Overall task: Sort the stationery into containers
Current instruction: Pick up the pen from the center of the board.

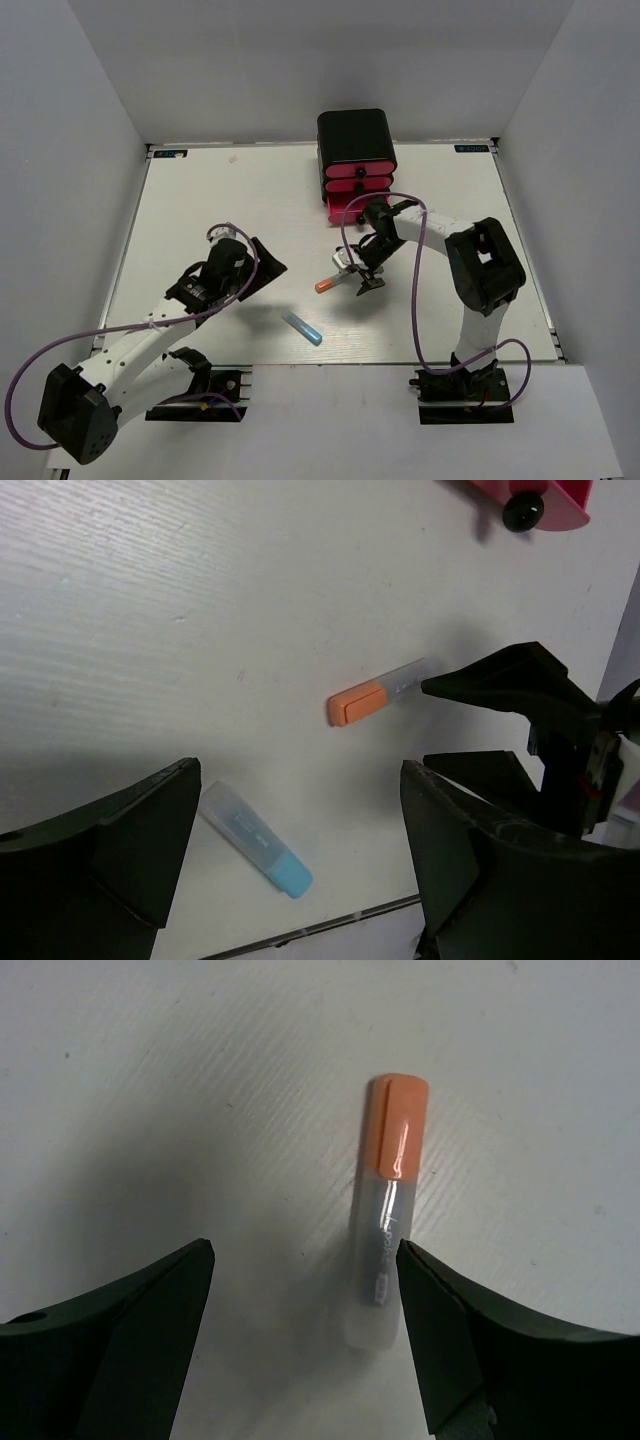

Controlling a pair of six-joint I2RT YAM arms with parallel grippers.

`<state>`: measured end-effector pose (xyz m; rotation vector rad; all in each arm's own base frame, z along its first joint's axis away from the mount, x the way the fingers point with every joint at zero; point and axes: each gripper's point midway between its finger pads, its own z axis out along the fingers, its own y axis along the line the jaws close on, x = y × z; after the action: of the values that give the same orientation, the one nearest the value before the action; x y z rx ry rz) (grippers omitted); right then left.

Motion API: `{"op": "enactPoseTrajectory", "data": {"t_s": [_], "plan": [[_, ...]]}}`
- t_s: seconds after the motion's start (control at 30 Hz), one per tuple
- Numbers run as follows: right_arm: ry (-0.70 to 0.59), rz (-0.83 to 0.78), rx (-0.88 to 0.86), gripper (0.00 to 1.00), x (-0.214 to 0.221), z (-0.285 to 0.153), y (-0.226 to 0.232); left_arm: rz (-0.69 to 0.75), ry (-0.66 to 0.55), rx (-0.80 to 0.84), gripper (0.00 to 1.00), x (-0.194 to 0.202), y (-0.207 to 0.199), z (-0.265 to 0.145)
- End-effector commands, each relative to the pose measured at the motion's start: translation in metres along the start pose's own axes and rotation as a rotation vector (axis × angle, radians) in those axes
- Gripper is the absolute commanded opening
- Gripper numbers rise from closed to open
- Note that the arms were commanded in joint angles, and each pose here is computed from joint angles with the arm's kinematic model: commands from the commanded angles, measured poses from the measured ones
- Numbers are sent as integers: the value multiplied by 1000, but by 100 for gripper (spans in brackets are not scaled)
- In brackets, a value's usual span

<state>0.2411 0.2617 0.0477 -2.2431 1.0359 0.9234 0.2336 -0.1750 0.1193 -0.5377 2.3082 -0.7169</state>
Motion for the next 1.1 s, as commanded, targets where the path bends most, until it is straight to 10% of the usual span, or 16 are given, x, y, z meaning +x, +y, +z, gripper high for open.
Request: {"op": "enactPoseTrajectory", "data": {"t_s": [0.0, 0.5, 0.77, 1.07], "plan": [[45, -6, -19, 79, 6, 8, -7, -78, -4, -54, 90, 0, 8, -7], [191, 107, 90, 72, 34, 17, -42, -122, 124, -73, 90, 23, 4, 18], [220, 177, 83, 16, 39, 17, -40, -169, 179, -142, 89, 34, 13, 21], [127, 257, 347, 0, -17, -50, -88, -243, 246, -216, 89, 45, 14, 10]]}}
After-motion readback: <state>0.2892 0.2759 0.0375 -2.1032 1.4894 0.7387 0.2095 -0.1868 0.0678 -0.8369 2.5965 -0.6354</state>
